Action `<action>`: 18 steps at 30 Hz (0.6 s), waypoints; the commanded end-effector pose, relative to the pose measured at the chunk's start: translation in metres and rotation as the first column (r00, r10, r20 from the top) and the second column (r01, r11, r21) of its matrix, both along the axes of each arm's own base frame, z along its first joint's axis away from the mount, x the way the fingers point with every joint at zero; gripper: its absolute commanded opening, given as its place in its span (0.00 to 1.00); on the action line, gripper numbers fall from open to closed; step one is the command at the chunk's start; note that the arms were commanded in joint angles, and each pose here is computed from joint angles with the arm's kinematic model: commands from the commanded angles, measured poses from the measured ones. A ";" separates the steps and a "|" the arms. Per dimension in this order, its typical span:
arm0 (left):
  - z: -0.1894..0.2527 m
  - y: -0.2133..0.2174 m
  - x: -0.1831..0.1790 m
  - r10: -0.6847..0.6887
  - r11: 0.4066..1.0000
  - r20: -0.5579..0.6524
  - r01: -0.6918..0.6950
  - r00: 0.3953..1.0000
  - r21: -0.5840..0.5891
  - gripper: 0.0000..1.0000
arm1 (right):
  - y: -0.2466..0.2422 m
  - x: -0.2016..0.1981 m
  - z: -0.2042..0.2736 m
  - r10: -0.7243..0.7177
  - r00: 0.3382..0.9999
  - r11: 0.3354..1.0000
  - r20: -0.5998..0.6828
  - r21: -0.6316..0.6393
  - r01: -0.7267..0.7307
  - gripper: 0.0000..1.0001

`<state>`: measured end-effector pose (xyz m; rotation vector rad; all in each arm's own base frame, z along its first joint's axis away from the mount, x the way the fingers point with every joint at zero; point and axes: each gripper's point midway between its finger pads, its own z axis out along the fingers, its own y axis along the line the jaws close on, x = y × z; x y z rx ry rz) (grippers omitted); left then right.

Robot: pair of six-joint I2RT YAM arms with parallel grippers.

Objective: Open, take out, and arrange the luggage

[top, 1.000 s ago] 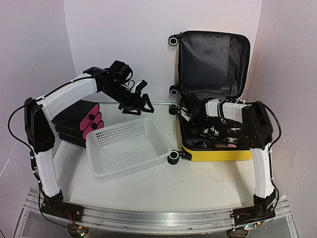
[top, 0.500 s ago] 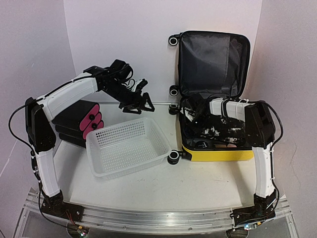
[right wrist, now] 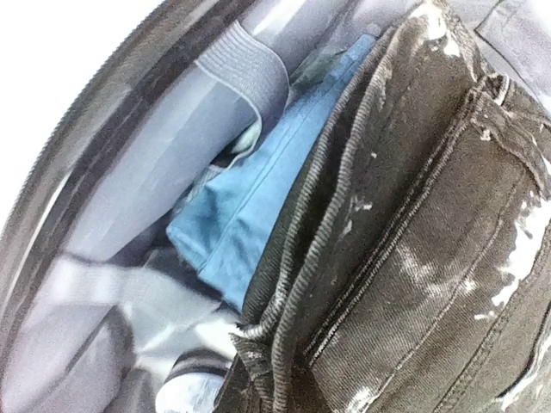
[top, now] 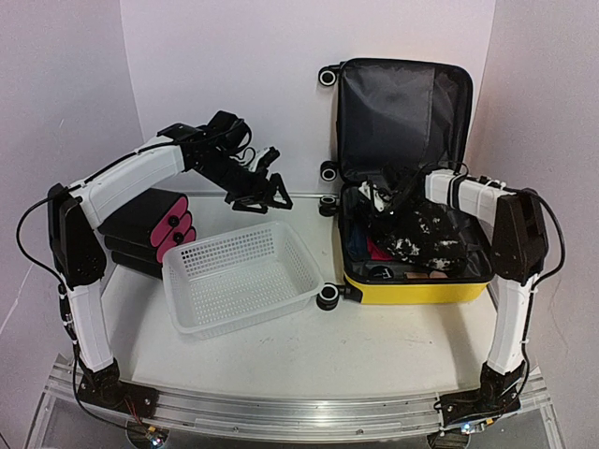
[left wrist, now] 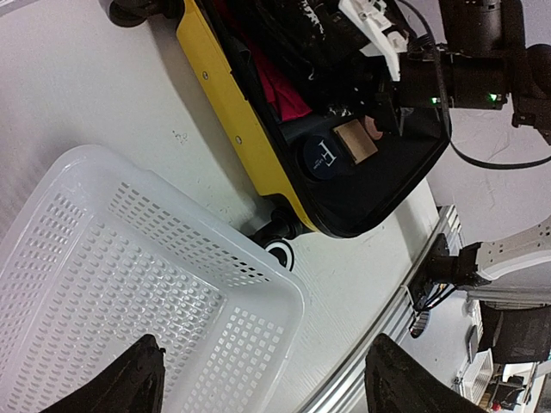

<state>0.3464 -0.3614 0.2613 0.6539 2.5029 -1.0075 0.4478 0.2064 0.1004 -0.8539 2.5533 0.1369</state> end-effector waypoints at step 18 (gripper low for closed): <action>0.022 -0.009 0.019 -0.011 0.998 0.058 0.015 0.998 -0.060 0.80 | -0.030 -0.084 0.005 0.005 0.976 0.997 -0.219 -0.071 -0.021 0.36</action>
